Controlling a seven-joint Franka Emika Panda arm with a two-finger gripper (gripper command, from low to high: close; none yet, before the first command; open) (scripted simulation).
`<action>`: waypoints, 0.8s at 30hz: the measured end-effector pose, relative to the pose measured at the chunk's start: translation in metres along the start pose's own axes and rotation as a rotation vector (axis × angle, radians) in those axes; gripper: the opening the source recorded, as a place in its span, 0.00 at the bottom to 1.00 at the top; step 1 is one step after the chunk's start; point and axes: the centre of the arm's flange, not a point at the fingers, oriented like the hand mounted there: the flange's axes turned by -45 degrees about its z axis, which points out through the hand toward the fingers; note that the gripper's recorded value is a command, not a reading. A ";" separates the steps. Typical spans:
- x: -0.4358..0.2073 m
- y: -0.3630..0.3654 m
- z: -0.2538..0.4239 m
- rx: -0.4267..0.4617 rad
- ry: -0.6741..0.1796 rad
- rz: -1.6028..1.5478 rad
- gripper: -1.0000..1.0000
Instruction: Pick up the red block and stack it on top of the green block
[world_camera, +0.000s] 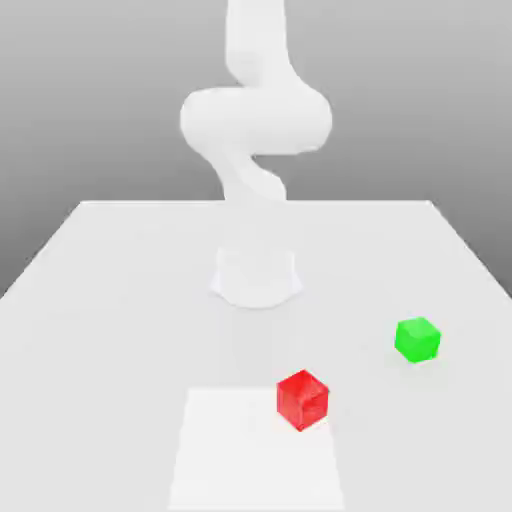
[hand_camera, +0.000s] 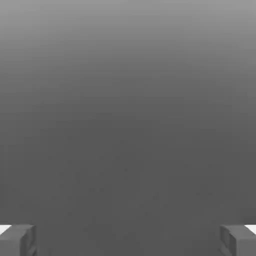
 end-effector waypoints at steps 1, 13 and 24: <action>-0.008 -0.006 0.027 -0.012 -0.037 0.037 0.50; -0.179 -0.026 0.265 -0.195 -0.440 0.499 0.50; -0.328 -0.026 0.338 -0.338 -0.652 0.786 0.50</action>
